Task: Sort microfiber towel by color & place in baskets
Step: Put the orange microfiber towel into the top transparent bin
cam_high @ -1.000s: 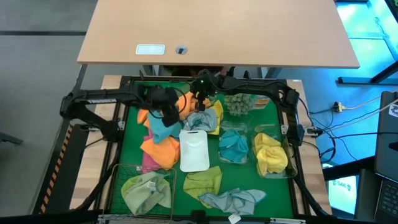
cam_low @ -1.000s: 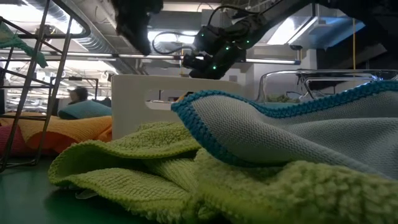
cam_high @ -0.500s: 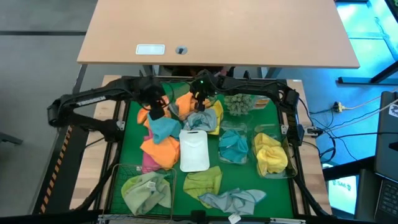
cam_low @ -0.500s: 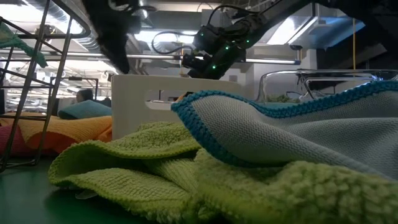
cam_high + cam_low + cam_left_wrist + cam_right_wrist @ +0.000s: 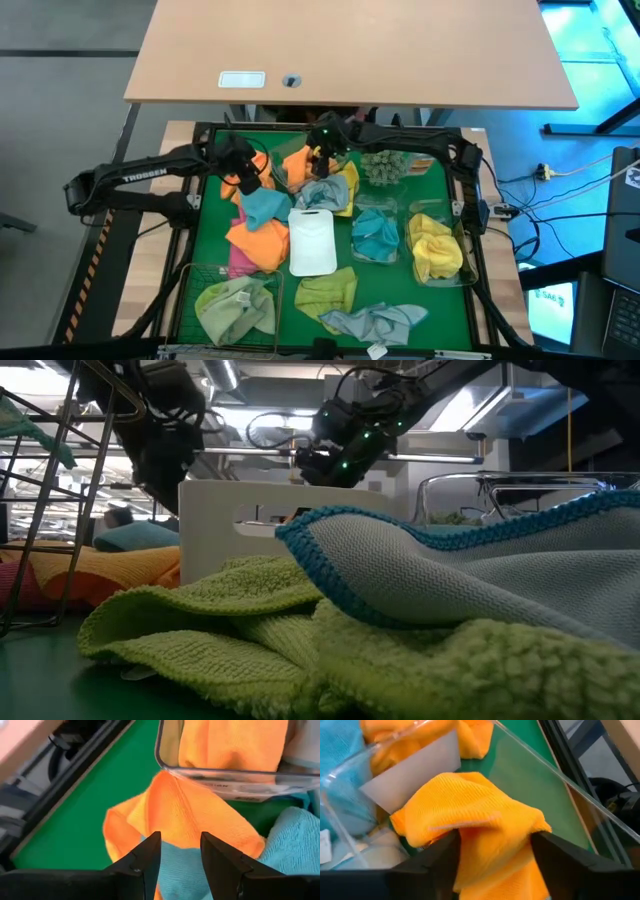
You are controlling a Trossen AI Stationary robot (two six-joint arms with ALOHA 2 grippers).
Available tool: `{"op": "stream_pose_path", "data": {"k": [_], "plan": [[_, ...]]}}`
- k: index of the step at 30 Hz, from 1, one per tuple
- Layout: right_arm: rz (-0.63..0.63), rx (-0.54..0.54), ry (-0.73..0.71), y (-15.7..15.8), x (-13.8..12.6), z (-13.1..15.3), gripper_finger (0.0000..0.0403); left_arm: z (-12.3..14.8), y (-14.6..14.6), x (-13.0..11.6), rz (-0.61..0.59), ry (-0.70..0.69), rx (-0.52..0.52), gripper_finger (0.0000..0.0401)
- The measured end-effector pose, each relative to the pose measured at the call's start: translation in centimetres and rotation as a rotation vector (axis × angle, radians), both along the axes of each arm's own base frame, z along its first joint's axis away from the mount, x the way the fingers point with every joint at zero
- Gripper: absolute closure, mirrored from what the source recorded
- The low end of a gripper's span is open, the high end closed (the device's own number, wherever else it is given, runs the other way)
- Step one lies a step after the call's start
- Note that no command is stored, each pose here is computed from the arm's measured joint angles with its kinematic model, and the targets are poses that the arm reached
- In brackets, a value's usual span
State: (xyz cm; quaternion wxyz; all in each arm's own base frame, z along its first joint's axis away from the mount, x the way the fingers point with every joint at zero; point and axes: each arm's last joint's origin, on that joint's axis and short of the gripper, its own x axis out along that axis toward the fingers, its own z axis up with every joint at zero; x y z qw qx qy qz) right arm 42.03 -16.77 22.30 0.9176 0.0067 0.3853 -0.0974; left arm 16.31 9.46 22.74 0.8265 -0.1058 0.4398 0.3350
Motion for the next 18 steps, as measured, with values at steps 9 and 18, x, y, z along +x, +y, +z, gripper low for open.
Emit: {"op": "stream_pose_path", "data": {"k": [9, 18], "plan": [[0.001, -0.023, -0.056, 0.6, -1.4, 3.8, 0.0105, -0.1, -0.1, 0.1, 0.086, -0.083, -0.077, 0.0256], [0.021, 0.001, -0.049, 1.6, -3.7, 7.0, 0.0104, -0.5, 0.0, 0.4, 0.240, -0.168, -0.188, 0.0204]]}}
